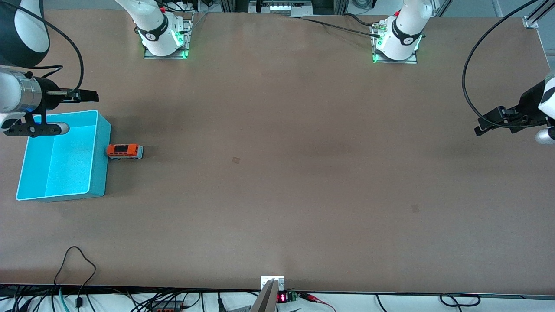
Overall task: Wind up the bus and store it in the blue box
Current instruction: 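Reach the right gripper toward the bus beside the cyan box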
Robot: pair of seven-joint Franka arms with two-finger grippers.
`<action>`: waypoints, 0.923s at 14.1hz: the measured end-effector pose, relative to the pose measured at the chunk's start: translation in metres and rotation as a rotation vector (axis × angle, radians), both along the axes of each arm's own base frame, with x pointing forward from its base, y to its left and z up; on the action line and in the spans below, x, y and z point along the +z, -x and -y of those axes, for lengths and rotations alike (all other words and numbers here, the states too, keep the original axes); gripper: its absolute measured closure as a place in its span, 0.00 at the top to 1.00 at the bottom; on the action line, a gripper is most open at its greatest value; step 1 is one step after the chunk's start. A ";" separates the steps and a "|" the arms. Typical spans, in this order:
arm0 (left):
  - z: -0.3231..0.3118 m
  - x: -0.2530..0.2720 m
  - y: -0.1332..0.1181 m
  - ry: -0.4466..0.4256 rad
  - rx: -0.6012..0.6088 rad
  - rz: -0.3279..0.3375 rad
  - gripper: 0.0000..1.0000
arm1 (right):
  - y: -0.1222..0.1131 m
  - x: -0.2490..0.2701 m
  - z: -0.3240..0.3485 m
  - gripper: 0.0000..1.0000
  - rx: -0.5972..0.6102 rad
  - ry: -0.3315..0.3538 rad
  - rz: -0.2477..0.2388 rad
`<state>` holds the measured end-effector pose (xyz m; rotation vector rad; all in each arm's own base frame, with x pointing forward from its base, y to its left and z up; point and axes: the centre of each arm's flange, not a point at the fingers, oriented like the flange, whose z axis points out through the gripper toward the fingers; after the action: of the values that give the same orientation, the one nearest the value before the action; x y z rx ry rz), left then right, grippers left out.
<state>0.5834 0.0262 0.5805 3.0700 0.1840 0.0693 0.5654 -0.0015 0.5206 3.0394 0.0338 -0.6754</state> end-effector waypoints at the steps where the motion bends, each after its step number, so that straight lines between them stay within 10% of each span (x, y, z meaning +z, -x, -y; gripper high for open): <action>1: 0.001 0.001 0.000 0.000 -0.002 0.002 1.00 | -0.001 0.000 0.000 1.00 0.004 -0.002 0.010; 13: 0.012 0.005 0.007 -0.022 -0.033 -0.024 1.00 | 0.003 -0.106 0.030 1.00 0.324 -0.112 0.089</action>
<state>0.5763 0.0142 0.5852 3.0960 0.1346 0.0330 0.5627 -0.0310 0.4148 3.0558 0.5664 -0.5284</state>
